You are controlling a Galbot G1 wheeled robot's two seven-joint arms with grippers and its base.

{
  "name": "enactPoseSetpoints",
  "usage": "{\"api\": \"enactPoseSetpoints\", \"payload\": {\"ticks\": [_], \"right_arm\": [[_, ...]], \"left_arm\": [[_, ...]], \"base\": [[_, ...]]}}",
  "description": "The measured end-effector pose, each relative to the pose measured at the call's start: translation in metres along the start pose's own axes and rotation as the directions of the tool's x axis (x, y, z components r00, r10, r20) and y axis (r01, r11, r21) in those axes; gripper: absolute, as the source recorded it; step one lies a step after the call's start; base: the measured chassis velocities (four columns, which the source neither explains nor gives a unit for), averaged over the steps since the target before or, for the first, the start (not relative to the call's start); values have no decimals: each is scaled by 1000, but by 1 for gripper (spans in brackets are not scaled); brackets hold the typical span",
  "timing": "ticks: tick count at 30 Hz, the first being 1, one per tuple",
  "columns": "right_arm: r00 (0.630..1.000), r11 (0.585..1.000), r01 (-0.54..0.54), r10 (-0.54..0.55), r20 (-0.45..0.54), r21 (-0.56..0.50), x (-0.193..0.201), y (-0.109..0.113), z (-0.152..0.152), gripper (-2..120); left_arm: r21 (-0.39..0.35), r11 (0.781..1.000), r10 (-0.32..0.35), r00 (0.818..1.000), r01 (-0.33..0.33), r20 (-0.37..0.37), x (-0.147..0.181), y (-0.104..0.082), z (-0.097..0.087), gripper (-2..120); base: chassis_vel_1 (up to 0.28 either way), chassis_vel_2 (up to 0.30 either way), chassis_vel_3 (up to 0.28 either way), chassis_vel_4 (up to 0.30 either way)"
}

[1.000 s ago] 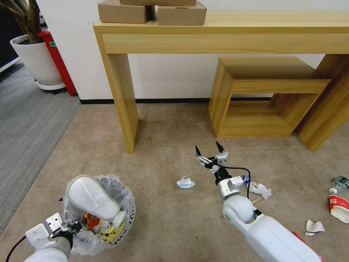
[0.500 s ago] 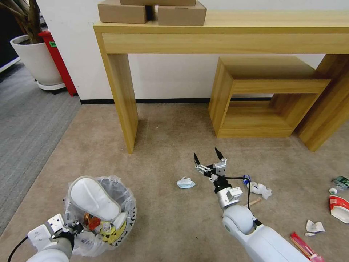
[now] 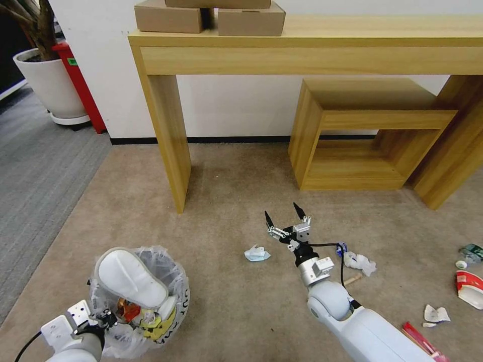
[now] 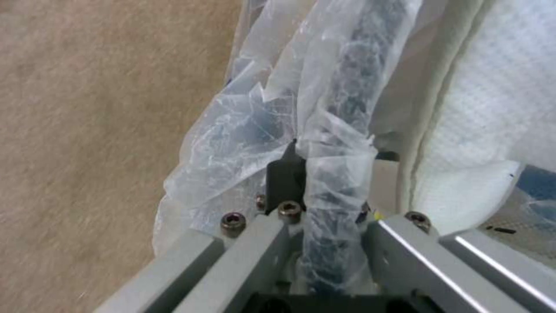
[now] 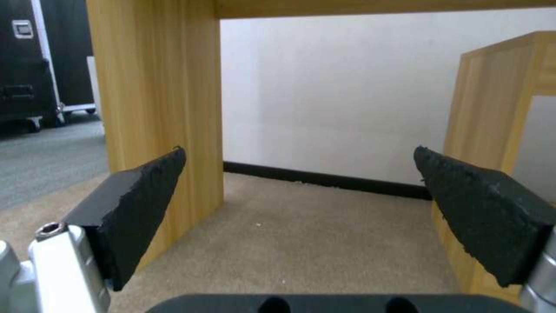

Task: Pick up the trash bin and place the garbage on the floor into it.

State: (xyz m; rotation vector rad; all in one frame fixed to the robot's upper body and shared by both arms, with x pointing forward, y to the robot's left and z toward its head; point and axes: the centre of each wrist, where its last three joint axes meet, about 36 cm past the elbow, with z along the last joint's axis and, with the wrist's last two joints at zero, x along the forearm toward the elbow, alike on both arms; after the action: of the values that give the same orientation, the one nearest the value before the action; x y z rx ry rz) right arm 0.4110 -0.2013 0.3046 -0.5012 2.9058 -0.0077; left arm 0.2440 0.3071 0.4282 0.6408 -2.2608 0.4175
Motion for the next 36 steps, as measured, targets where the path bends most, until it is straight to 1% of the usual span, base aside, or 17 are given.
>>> {"api": "enactPoseSetpoints", "payload": {"ticks": [9,15,17,18,19,21,23,25,26,27,28,30,31,35,36], "right_arm": [[999,999,36,-35,23,-36,-8,6,12,100],[1000,1000,4,-4,4,-3,-17,2,14,100],[999,999,1,0,-37,35,-20,-7,13,100],[998,998,17,-14,-67,56,-19,-15,14,100],[998,998,17,-14,-67,56,-19,-15,14,100],[987,992,84,-70,-146,91,-11,-32,24,100],[984,990,99,-83,-160,98,-10,-35,27,100],[951,970,199,-156,-268,142,0,-59,42,100],[941,967,213,-164,-295,140,2,-62,44,100],[941,967,213,-164,-295,140,2,-62,44,100],[913,965,231,-173,-369,120,13,-68,46,100],[886,964,245,-180,-427,102,21,-74,47,100],[879,961,256,-185,-439,108,22,-77,47,100],[876,954,275,-196,-441,123,25,-81,48,100],[875,945,296,-210,-436,139,32,-88,49,100]], "left_arm": [[5,1000,-6,1000,6,2,-6,1,-1,0],[11,1000,-3,1000,3,2,-8,1,-5,0],[10,1000,-4,1000,4,2,-9,1,-5,0],[9,1000,-4,1000,4,1,-10,1,-5,0],[9,1000,-4,1000,4,1,-10,1,-5,0],[7,1000,-6,1000,6,-1,-11,1,-5,0],[6,1000,-6,1000,6,-1,-12,1,-5,0],[1,1000,-3,1000,3,-2,-13,0,-5,0],[-1,1000,0,1000,0,-2,-14,-1,-5,0],[-1,1000,0,1000,0,-2,-14,-1,-5,0],[-12,1000,11,1000,-11,-3,-18,-5,-7,0],[-19,1000,11,1000,-11,-7,-20,-6,-6,0],[-21,1000,8,1000,-8,-8,-20,-5,-5,0],[-22,1000,8,1000,-9,-9,-20,-4,-4,0],[-22,1000,10,1000,-10,-10,-20,-3,-3,0]], "base": [[-173,174,167,-169],[-37,54,39,-49],[58,-49,-42,29],[41,-44,-52,22],[41,-44,-52,22],[0,0,0,0],[0,0,0,0],[0,0,0,0],[0,0,0,0],[0,0,0,0],[0,0,0,0],[0,0,0,0],[0,0,0,0],[0,0,0,0],[0,0,0,0]]}}
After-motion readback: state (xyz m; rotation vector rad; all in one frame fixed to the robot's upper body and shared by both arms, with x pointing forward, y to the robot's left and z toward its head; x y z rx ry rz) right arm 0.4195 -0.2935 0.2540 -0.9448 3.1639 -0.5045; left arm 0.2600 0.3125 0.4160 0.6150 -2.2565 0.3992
